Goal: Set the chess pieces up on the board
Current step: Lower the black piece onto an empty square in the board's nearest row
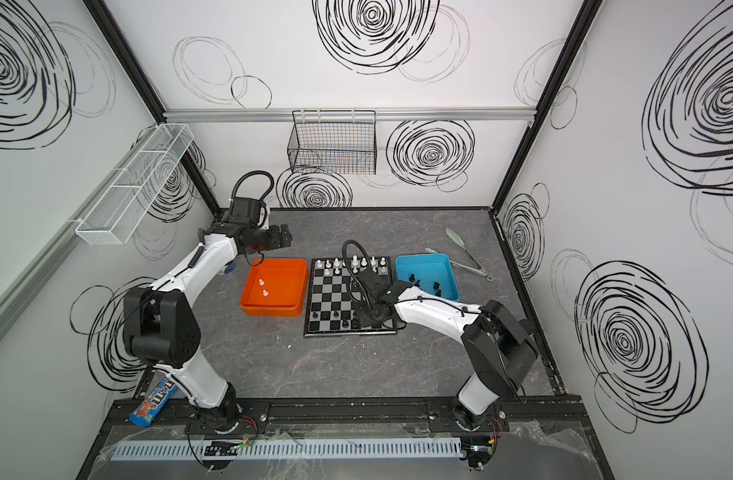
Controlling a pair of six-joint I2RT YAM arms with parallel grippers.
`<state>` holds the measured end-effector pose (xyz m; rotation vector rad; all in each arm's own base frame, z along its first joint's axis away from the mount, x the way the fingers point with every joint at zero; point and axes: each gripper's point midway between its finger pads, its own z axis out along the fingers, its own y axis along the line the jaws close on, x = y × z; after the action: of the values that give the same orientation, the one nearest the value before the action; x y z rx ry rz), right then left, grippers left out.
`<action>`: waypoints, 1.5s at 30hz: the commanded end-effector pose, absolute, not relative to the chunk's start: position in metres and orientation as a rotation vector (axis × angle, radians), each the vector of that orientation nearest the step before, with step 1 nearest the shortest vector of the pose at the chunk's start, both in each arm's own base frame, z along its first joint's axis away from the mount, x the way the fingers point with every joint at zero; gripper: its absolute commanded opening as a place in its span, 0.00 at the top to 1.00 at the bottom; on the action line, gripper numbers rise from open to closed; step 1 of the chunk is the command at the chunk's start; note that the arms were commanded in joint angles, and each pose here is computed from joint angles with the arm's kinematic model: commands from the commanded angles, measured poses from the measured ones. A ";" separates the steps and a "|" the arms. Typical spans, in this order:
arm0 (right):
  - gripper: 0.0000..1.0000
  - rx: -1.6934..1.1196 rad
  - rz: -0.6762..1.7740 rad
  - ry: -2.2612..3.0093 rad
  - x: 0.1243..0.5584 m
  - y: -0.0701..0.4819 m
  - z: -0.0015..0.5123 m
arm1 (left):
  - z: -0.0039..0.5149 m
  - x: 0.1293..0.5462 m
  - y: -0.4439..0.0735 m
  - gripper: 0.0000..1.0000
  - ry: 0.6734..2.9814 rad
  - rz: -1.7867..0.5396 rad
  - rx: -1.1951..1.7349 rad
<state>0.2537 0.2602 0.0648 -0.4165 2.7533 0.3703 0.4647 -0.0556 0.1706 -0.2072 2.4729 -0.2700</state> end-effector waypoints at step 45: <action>0.79 -0.420 0.337 2.759 0.263 0.265 0.049 | 0.167 0.467 -0.064 0.03 2.468 -0.279 -0.192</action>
<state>0.2549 0.2624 0.0414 -0.4328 2.7902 0.3312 0.4642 -0.0603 0.1705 -0.1947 2.4741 -0.2740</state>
